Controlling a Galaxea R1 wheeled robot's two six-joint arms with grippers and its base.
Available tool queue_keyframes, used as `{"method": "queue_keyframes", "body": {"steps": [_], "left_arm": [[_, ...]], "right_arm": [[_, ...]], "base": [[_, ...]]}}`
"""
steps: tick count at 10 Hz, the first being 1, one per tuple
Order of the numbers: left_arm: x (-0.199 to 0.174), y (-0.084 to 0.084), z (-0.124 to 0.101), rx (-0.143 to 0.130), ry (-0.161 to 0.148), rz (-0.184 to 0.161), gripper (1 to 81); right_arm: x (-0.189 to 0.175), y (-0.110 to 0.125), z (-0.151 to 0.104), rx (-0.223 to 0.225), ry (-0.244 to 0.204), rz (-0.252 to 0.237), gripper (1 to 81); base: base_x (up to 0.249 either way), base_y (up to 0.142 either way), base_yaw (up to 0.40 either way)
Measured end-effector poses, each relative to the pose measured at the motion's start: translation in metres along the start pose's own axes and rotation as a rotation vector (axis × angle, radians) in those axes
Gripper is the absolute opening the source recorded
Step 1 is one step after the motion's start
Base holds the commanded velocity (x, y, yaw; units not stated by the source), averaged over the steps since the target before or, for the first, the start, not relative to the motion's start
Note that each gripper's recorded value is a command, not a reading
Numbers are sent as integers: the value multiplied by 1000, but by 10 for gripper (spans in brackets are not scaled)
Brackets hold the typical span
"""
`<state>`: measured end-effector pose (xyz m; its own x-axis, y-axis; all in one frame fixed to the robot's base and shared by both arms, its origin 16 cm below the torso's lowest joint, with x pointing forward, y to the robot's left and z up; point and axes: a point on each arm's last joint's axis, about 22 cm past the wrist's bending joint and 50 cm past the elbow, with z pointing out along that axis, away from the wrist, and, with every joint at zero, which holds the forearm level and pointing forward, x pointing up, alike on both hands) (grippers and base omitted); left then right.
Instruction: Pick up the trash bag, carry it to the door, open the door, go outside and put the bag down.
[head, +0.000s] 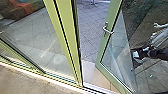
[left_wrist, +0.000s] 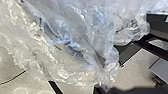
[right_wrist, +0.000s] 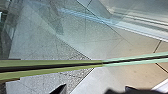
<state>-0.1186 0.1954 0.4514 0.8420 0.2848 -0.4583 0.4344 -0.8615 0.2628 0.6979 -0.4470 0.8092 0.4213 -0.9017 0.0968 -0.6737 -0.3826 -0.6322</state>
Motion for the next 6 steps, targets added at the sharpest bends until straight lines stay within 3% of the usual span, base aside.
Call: {"method": "queue_keyframes", "body": {"steps": [6], "left_arm": [[-2,0,0,0,-2,-1,10]], "right_arm": [[44,17,-49,25,65,23,811]], "base": [[0,0,0]]}}
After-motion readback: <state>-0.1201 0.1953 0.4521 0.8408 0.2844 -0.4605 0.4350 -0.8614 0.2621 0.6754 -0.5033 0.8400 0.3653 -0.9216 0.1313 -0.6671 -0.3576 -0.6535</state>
